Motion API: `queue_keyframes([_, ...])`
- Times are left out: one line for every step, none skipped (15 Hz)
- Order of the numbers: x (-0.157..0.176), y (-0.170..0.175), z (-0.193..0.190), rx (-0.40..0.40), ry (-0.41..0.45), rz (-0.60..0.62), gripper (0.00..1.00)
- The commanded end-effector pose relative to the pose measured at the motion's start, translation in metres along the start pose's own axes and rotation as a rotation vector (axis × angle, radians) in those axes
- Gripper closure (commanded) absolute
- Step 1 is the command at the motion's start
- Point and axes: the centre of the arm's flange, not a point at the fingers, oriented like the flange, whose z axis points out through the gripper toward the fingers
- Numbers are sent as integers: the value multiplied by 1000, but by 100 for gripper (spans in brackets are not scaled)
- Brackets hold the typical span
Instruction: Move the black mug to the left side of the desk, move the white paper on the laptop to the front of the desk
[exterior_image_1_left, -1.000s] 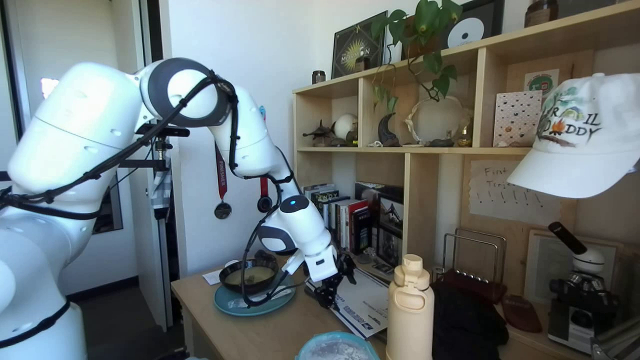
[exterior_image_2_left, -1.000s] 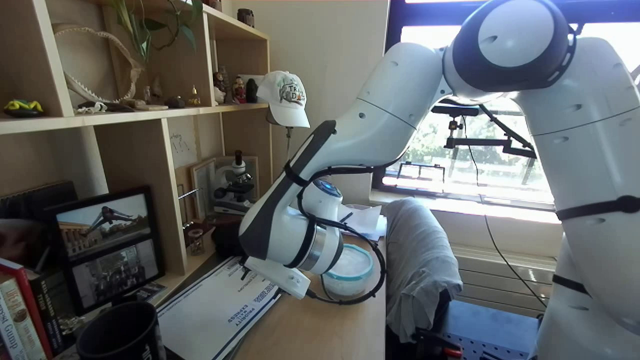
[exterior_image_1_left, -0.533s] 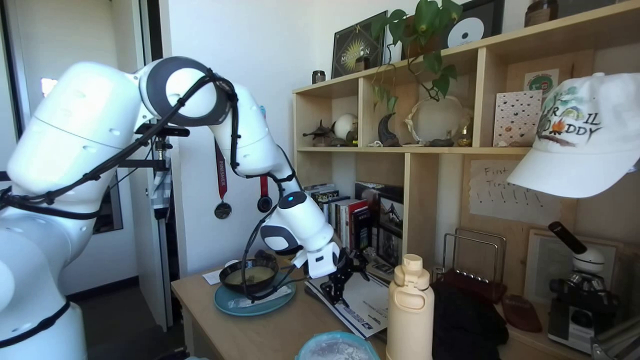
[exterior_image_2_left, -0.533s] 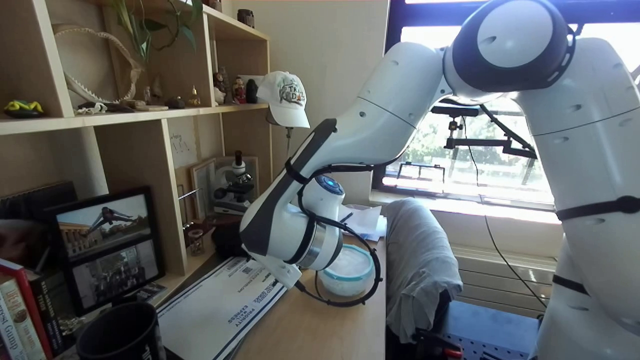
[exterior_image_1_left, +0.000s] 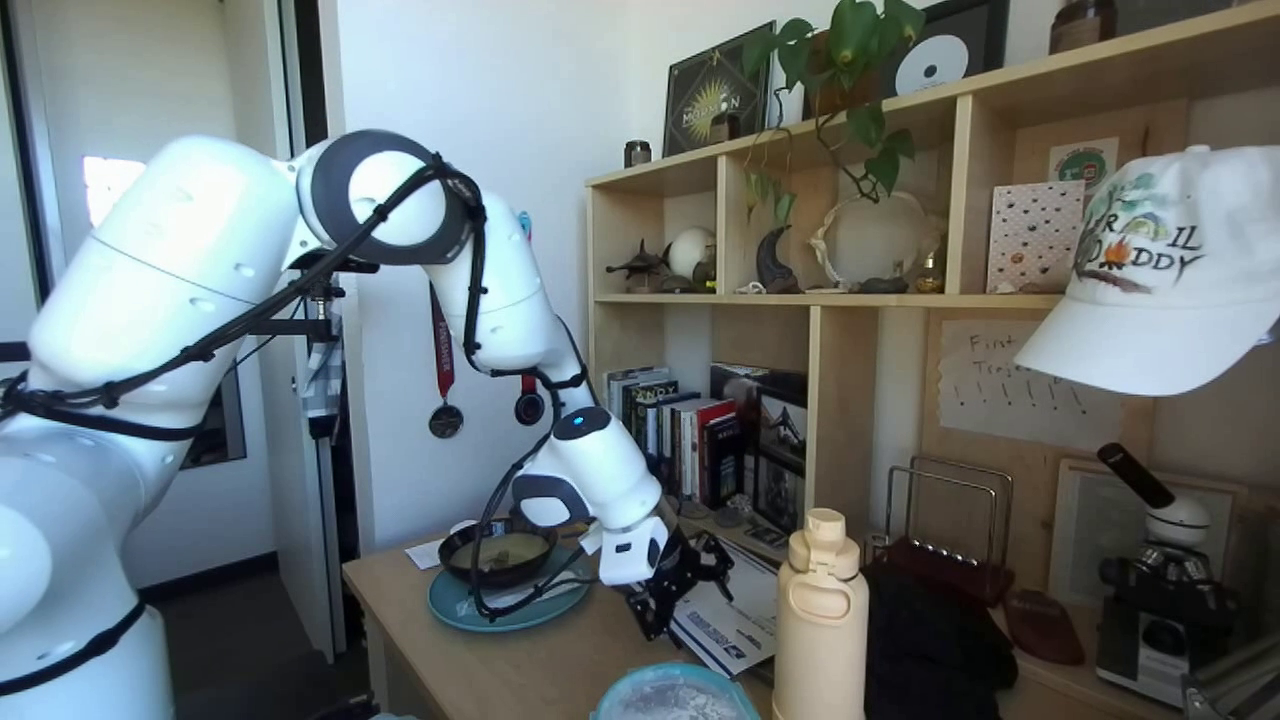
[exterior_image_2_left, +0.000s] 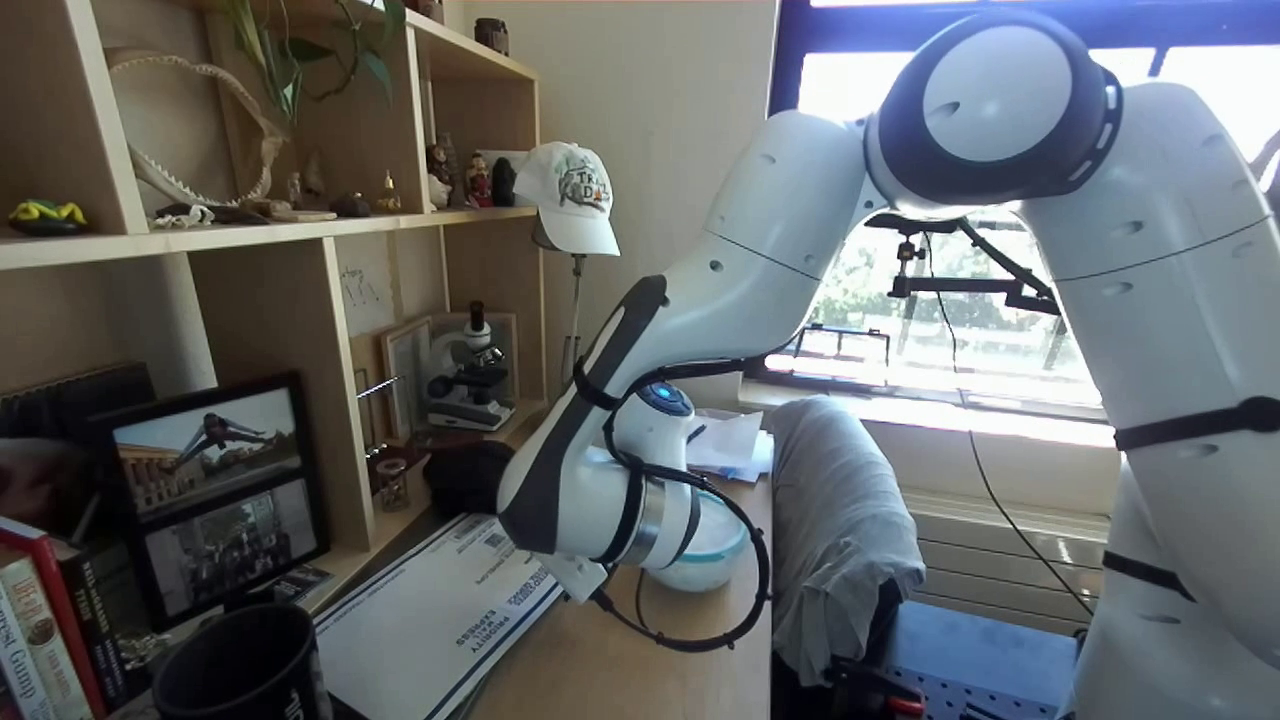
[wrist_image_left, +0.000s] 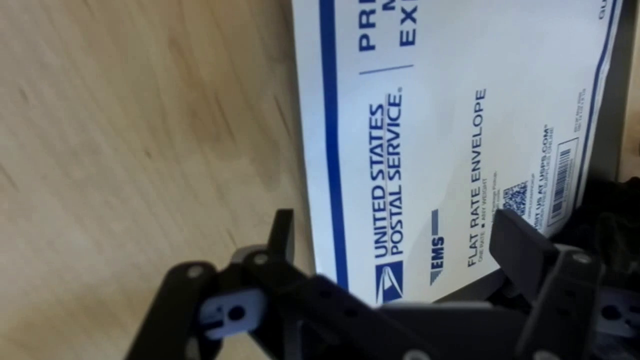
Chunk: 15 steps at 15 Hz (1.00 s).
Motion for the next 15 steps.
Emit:
queue_keyframes([4, 47, 20, 5, 33, 40, 0])
queue_keyframes([9, 47, 22, 19, 48, 44, 0])
queue_keyframes([13, 45, 24, 28, 65, 43, 0])
queue_keyframes([16, 42, 25, 37, 79, 45, 0])
queue_keyframes([19, 40, 25, 47, 92, 45, 0])
queue_keyframes([21, 37, 25, 56, 101, 45, 0])
queue_keyframes([21, 34, 23, 61, 108, 43, 1])
queue_keyframes([22, 33, 25, 68, 115, 38, 16])
queue_keyframes([21, 31, 23, 69, 119, 38, 25])
queue_keyframes([22, 32, 25, 68, 122, 40, 18])
queue_keyframes([21, 33, 25, 65, 121, 41, 26])
queue_keyframes([19, 35, 27, 59, 121, 44, 6])
queue_keyframes([18, 37, 28, 55, 121, 46, 3])
queue_keyframes([17, 40, 30, 50, 123, 50, 0])
queue_keyframes([16, 42, 32, 45, 123, 52, 0])
